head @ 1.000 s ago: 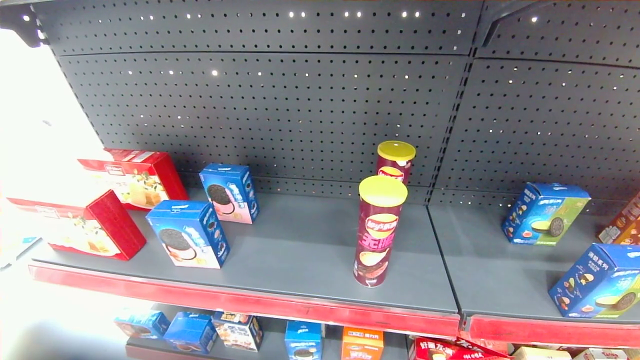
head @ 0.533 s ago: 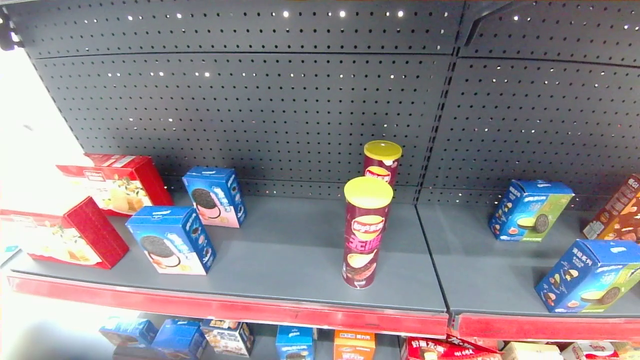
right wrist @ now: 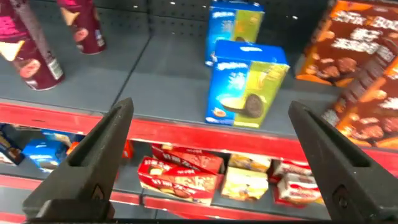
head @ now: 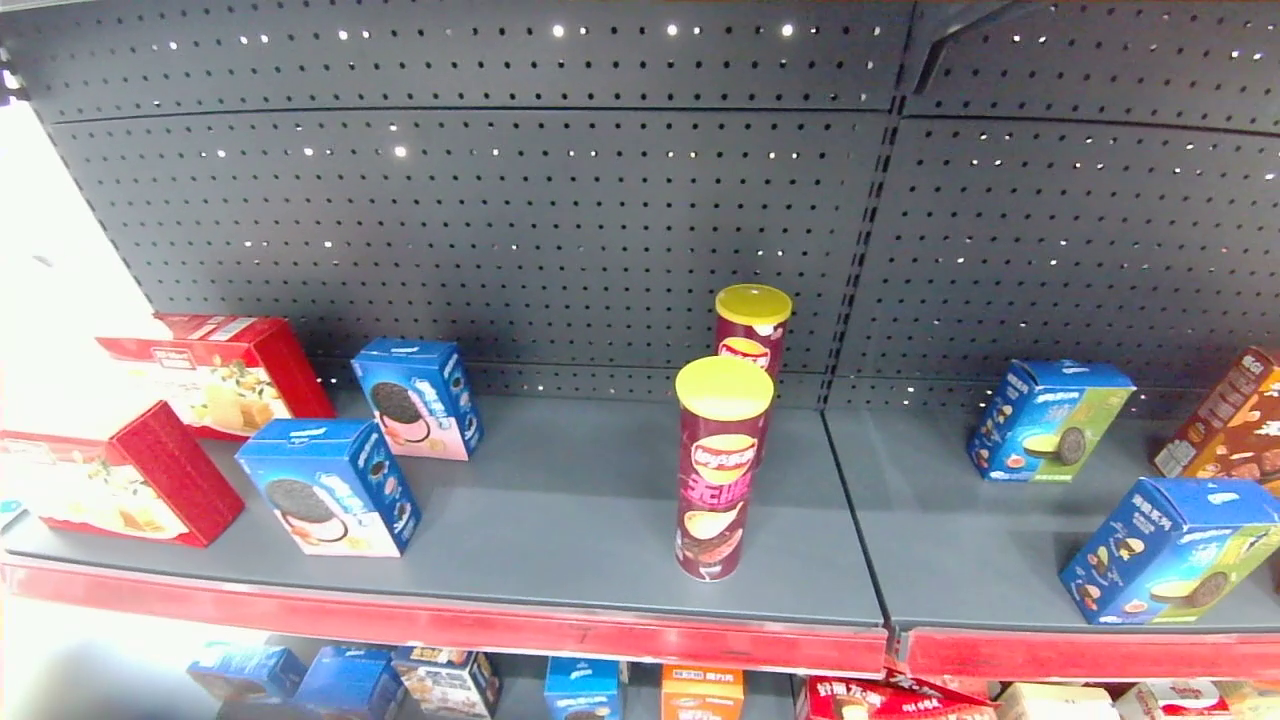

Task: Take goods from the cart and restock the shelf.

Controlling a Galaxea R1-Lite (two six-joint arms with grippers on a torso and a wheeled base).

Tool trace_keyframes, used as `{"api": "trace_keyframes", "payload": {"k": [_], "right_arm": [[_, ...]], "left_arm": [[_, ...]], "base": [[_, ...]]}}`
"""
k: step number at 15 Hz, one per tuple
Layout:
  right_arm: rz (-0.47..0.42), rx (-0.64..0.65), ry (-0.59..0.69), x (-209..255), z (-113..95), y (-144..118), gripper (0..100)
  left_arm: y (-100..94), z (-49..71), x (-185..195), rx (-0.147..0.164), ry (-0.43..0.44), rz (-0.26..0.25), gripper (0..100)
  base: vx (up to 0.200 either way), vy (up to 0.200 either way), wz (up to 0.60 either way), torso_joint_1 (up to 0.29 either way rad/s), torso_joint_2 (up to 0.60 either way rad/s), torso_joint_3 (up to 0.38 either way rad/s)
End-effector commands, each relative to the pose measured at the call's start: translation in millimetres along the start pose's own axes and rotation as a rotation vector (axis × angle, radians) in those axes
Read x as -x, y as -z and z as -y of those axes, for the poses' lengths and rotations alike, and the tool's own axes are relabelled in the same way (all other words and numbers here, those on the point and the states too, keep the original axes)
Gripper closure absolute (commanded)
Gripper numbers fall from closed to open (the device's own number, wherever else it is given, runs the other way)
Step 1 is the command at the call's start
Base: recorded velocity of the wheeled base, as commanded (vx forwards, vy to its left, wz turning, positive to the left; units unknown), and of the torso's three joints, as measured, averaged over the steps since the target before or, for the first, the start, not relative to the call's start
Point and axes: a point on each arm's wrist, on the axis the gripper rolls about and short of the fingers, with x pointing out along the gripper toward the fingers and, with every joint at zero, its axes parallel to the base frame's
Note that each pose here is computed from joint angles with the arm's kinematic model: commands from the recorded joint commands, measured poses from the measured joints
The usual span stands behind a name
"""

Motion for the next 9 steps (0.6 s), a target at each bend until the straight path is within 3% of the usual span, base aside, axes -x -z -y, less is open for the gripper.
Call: {"api": "trace_keyframes", "payload": {"k": [1, 6, 9], "right_arm": [[-0.014, -0.001, -0.007, -1.9, 0.1, 1.0, 0], [-0.021, -0.003, -0.082, -3.2, -1.6, 8.3, 0], [-0.031, -0.011, -0.098, -4.4, -3.2, 25.9, 0]], "left_arm": [[0.0, 0.0, -0.1, 0.001, 0.000, -0.002, 0], [0.0, 0.0, -0.1, 0.000, 0.000, -0.002, 0], [0.1, 0.0, 0.0, 0.000, 0.000, 0.000, 0]], "base": [[0.000, 0.000, 0.00, 0.000, 0.00, 0.000], [0.000, 0.000, 0.00, 0.000, 0.00, 0.000], [0.000, 0.000, 0.00, 0.000, 0.00, 0.000]]}}
